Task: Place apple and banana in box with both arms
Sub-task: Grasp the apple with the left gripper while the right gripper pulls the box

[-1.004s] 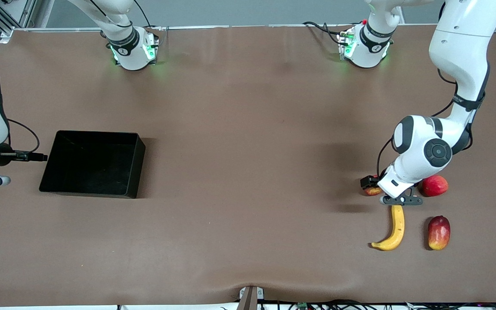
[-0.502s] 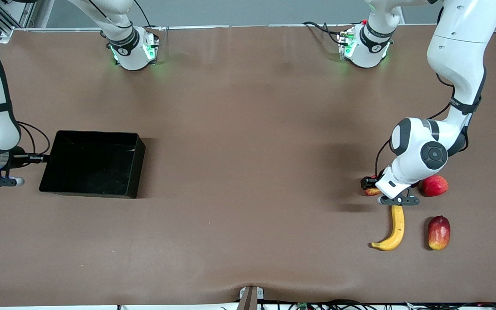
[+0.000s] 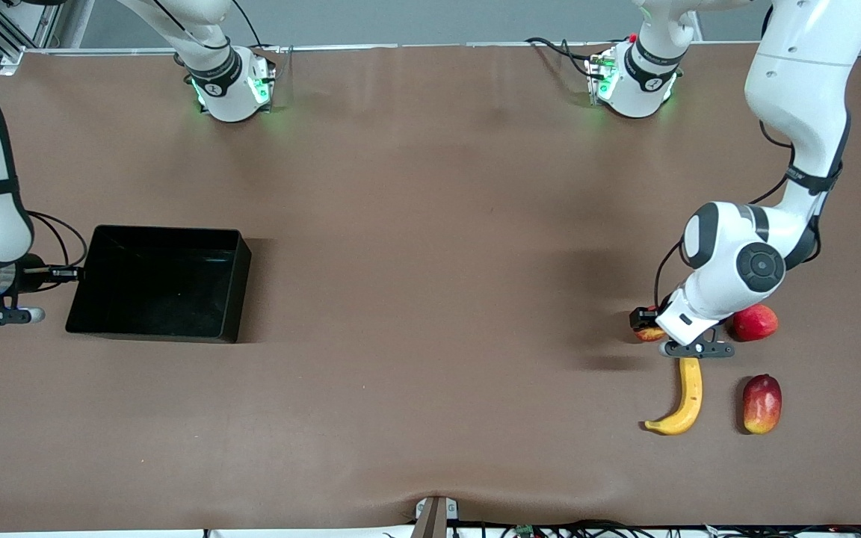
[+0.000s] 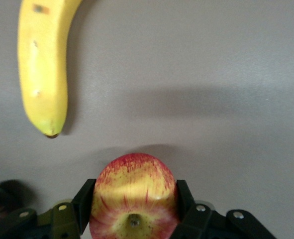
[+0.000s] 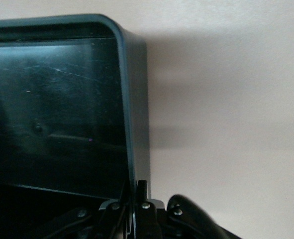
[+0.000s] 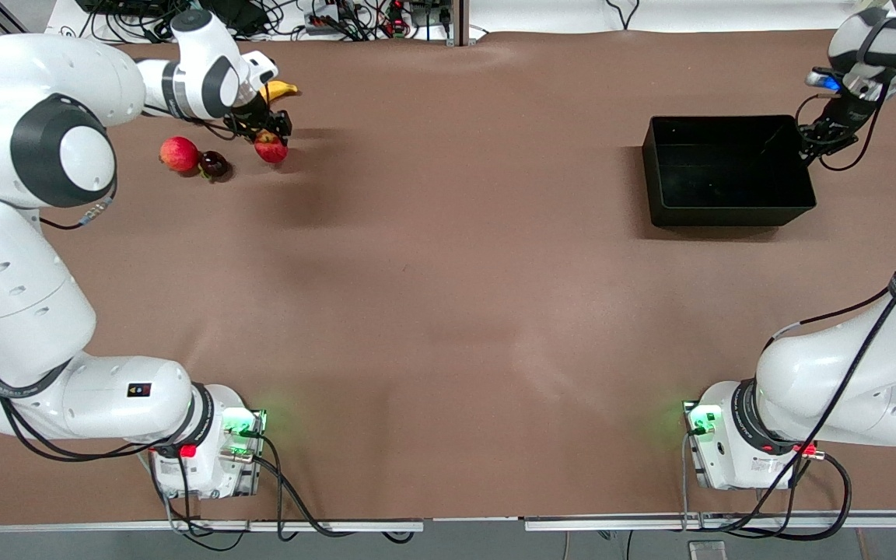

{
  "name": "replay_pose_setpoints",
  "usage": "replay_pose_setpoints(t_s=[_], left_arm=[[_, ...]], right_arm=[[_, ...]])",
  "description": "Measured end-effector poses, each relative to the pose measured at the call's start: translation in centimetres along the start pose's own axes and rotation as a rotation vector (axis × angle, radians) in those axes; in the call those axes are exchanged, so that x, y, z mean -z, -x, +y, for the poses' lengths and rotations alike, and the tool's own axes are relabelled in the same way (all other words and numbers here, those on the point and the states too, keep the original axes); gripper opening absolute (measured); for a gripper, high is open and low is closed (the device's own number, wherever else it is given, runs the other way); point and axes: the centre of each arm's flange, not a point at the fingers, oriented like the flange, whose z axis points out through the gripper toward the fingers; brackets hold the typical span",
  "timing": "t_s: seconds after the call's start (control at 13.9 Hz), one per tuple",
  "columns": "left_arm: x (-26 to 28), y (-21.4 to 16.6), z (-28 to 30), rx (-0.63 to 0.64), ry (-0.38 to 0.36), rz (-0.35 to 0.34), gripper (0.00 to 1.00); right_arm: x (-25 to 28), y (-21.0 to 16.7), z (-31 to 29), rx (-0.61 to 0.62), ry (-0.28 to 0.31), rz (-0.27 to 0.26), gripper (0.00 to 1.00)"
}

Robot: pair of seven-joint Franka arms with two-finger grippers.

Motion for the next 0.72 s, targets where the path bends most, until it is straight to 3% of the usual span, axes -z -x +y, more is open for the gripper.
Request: replay_pose_setpoints(t_s=[0.29, 0.72], left_arm=[[5.7, -0.2, 0.4, -0.007, -0.011, 0.023, 0.69], [10.7, -0.2, 1.0, -0.016, -0.024, -0.019, 0.69]], right_arm=[[5.4, -0.1, -4.5, 0.046, -0.103, -0.041, 0.05], [5.0, -2.5, -17.3, 0.072, -0.201, -0.060, 0.05]])
